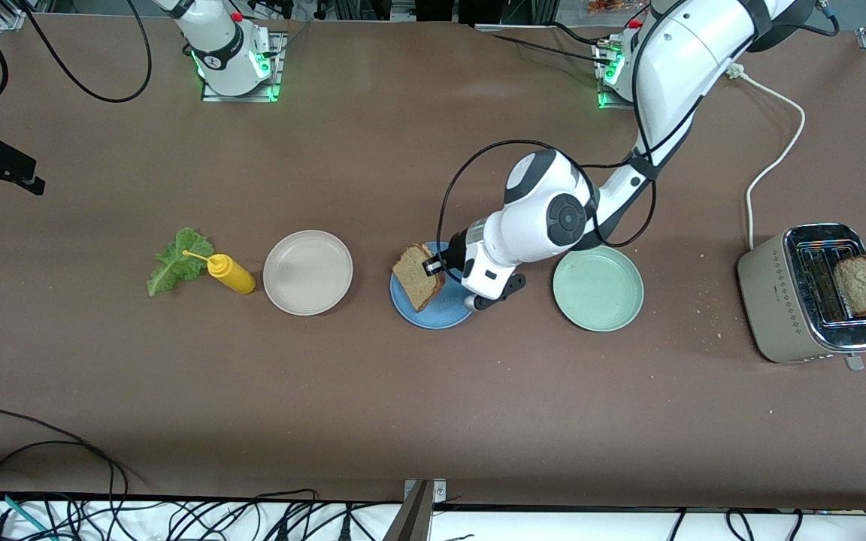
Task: Make sandwich in blue plate with both arms
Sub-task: 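Carry the bread slice over the blue plate and lower it flat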
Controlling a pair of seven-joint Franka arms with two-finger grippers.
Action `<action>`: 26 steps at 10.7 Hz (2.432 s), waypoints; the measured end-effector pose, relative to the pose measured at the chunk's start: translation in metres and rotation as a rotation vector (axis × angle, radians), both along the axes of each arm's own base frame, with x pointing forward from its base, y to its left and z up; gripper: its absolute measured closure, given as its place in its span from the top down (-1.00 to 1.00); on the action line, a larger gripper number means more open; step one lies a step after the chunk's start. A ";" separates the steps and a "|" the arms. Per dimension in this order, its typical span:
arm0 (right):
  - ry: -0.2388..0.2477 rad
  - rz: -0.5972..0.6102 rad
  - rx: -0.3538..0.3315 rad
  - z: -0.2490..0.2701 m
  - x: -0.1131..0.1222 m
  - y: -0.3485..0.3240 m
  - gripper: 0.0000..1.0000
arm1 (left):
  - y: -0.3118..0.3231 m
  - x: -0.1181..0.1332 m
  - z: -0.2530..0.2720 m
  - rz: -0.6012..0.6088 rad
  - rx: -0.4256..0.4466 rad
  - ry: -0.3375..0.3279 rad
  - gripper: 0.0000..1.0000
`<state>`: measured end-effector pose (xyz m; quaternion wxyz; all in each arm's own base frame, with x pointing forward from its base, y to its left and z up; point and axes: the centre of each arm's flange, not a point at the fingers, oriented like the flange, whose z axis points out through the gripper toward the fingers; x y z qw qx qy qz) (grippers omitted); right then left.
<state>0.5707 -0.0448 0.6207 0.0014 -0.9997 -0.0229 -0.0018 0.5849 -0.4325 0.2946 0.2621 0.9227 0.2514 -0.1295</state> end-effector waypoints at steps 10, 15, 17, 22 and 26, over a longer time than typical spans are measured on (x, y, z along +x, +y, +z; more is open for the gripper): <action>0.000 -0.002 0.000 0.000 0.000 -0.001 1.00 | 0.002 0.006 -0.017 0.012 0.039 -0.019 -0.82; 0.000 -0.002 0.000 0.000 0.000 -0.001 1.00 | 0.001 0.008 -0.034 0.021 0.048 -0.018 -0.82; 0.000 -0.002 0.000 0.000 0.000 -0.001 1.00 | 0.000 0.010 -0.032 0.022 0.050 -0.027 -0.82; 0.000 -0.002 0.000 0.000 0.000 -0.001 1.00 | 0.013 0.016 -0.037 0.018 0.077 0.007 0.30; 0.000 -0.002 0.000 0.000 0.000 -0.001 1.00 | 0.033 0.014 -0.044 -0.049 0.149 0.109 0.65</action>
